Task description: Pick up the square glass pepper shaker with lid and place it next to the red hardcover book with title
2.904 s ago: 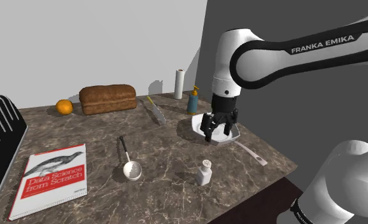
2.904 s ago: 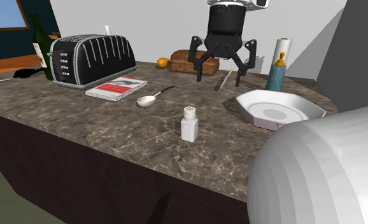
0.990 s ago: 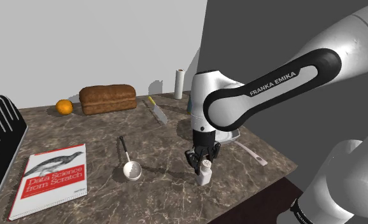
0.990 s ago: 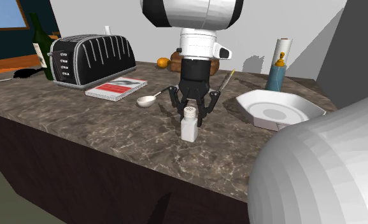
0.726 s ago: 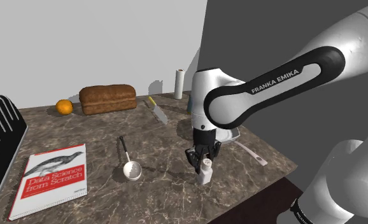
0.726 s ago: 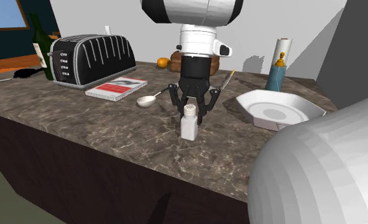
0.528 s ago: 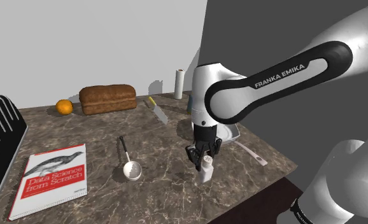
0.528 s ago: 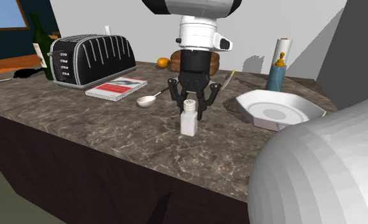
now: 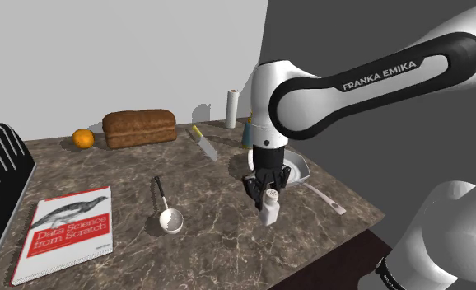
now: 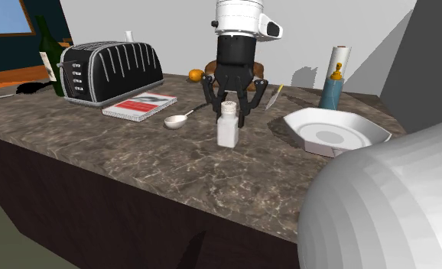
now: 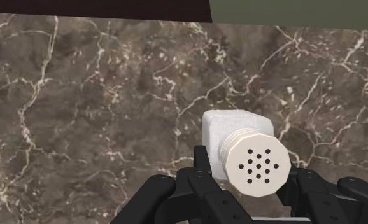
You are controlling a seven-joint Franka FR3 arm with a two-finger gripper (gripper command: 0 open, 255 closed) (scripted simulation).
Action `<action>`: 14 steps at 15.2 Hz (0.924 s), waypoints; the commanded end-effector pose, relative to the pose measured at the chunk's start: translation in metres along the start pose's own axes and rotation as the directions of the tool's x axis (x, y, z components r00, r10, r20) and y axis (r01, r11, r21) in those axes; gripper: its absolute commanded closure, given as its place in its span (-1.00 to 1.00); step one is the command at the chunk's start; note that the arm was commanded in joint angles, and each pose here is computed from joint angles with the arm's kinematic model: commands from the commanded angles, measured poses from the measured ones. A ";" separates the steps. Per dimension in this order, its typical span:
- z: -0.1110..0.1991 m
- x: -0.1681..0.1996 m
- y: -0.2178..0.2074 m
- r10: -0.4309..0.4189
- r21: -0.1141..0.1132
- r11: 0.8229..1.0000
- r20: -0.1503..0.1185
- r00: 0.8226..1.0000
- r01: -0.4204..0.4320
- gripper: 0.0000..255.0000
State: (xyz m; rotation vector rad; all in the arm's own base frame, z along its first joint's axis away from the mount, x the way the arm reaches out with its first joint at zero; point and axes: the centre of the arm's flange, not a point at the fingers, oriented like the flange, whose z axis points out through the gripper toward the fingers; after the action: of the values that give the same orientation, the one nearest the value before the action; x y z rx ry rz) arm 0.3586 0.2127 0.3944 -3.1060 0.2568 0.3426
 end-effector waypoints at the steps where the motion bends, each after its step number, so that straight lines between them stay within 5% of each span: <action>1: -0.010 -0.002 0.000 0.000 0.000 1.000 0.000 1.000 0.000 1.00; 14: -0.077 -0.017 0.001 0.000 0.000 1.000 0.000 1.000 0.000 1.00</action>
State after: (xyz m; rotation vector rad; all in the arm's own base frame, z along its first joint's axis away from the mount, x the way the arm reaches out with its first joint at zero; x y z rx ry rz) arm 0.3590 0.2138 0.4686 -3.1058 0.2568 0.3425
